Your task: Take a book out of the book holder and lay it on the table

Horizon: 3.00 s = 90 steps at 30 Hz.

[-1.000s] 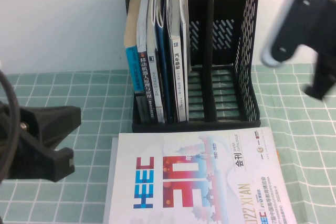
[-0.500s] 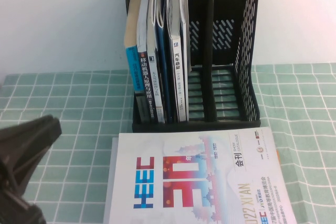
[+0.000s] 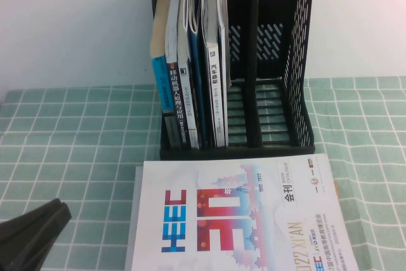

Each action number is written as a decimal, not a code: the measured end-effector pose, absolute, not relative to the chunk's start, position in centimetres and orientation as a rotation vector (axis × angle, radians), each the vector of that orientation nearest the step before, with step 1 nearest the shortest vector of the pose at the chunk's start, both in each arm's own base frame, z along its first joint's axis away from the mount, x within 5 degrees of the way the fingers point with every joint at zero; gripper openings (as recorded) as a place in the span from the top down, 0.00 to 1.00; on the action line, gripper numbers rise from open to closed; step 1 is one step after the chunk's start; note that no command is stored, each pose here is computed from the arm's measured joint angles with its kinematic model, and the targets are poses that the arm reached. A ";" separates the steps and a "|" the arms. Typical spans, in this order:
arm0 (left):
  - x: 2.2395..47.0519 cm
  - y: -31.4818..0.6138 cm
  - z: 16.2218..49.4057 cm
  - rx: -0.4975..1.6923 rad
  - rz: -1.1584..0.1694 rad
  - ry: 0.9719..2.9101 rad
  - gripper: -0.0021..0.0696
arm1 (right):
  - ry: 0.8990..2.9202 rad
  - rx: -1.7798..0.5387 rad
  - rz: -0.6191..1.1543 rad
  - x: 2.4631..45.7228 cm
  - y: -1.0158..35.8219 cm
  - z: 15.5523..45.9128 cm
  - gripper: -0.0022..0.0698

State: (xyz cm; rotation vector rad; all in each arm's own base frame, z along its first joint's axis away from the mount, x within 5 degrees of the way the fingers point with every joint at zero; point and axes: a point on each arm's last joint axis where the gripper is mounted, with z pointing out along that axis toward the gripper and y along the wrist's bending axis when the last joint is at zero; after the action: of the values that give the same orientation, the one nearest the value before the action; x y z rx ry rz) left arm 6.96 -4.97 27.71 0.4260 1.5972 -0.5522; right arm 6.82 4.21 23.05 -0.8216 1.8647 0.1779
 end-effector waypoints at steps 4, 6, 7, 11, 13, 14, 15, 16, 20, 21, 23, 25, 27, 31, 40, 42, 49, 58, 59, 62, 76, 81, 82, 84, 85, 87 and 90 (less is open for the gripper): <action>7.0 -5.0 27.1 0.431 -0.548 1.616 0.97 | 1.863 -0.810 0.188 6.7 4.2 23.0 0.97; 7.0 -5.0 27.0 0.431 -0.548 1.617 0.97 | 1.863 -0.808 0.191 6.7 4.2 23.0 0.97; 7.0 -5.0 27.0 0.431 -0.548 1.617 0.97 | 1.863 -0.808 0.191 6.7 4.2 23.0 0.97; 7.0 -5.0 27.0 0.431 -0.548 1.617 0.97 | 1.874 -0.796 0.214 6.7 4.2 22.9 0.97; 7.0 -5.0 27.0 0.431 -0.548 1.617 0.97 | 1.875 -0.796 0.214 6.7 4.2 22.9 0.97; 7.0 -5.0 27.0 0.431 -0.548 1.617 0.97 | 1.875 -0.796 0.214 6.7 4.2 22.9 0.97; 7.0 -5.0 27.0 0.431 -0.548 1.617 0.97 | 1.877 -0.796 0.214 6.7 4.2 22.8 0.97; 7.0 -5.0 27.0 0.431 -0.548 1.617 0.97 | 1.877 -0.795 0.215 6.7 4.2 22.8 0.97; 7.0 -5.0 27.0 0.431 -0.548 1.617 0.97 | 1.877 -0.795 0.215 6.7 4.2 22.8 0.97; 7.0 -5.0 27.0 0.431 -0.548 1.617 0.97 | 1.877 -0.795 0.215 6.7 4.2 22.8 0.97; 7.0 -5.0 27.0 0.431 -0.548 1.617 0.97 | 1.880 -0.795 0.216 6.7 4.2 22.8 0.97; 7.0 -5.0 27.0 0.431 -0.548 1.617 0.97 | 1.880 -0.796 0.215 6.7 4.2 22.8 0.97; 7.0 -5.0 27.0 0.431 -0.548 1.617 0.97 | 1.884 -0.797 0.214 6.7 4.2 22.7 0.97; 6.8 -4.8 26.8 0.428 -0.548 1.610 0.97 | 1.886 -0.797 0.215 6.6 4.2 22.6 0.97; 6.2 -2.4 23.5 0.215 -0.362 1.601 0.97 | 1.898 -0.797 0.211 6.6 4.2 22.5 0.97; 6.1 -1.9 22.0 0.166 -0.311 1.617 0.97 | 1.900 -0.797 0.210 6.6 4.2 22.5 0.97; 5.6 -0.8 18.9 0.044 -0.188 1.692 0.97 | 1.900 -0.797 0.210 6.6 4.2 22.5 0.97; 5.2 -0.5 17.2 0.011 -0.137 1.875 0.97 | 1.901 -0.796 0.212 6.6 4.2 22.5 0.97; 5.2 -0.5 17.2 0.014 -0.133 1.877 0.97 | 1.901 -0.796 0.212 6.6 4.2 22.5 0.97; 5.2 -0.5 17.2 0.021 -0.129 1.878 0.97 | 1.901 -0.796 0.212 6.6 4.2 22.5 0.97; 5.2 -0.5 17.2 0.023 -0.128 1.880 0.97 | 1.901 -0.796 0.212 6.6 4.2 22.5 0.97; 5.2 -0.5 17.2 0.023 -0.128 1.880 0.97 | 1.901 -0.796 0.212 6.6 4.2 22.5 0.97; 5.2 -0.5 17.2 0.023 -0.128 1.880 0.97 | 1.901 -0.796 0.212 6.6 4.2 22.5 0.97; 5.2 -0.5 17.2 0.023 -0.128 1.880 0.97 | 1.901 -0.796 0.212 6.6 4.2 22.5 0.97; 5.2 -0.5 17.2 0.023 -0.128 1.880 0.97 | 1.901 -0.796 0.212 6.6 4.2 22.5 0.97; 5.2 -0.5 17.2 0.023 -0.128 1.880 0.97 | 1.901 -0.796 0.212 6.6 4.2 22.5 0.97; 5.2 -0.5 17.2 0.023 -0.128 1.880 0.97 | 1.897 -0.805 0.188 6.6 4.0 22.4 0.97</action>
State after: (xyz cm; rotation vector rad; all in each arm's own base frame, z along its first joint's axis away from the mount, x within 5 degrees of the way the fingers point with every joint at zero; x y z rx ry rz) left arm 5.21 -0.48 17.18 0.0231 1.8795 -0.1276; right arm 6.65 4.04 22.38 -0.8050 1.8970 0.1880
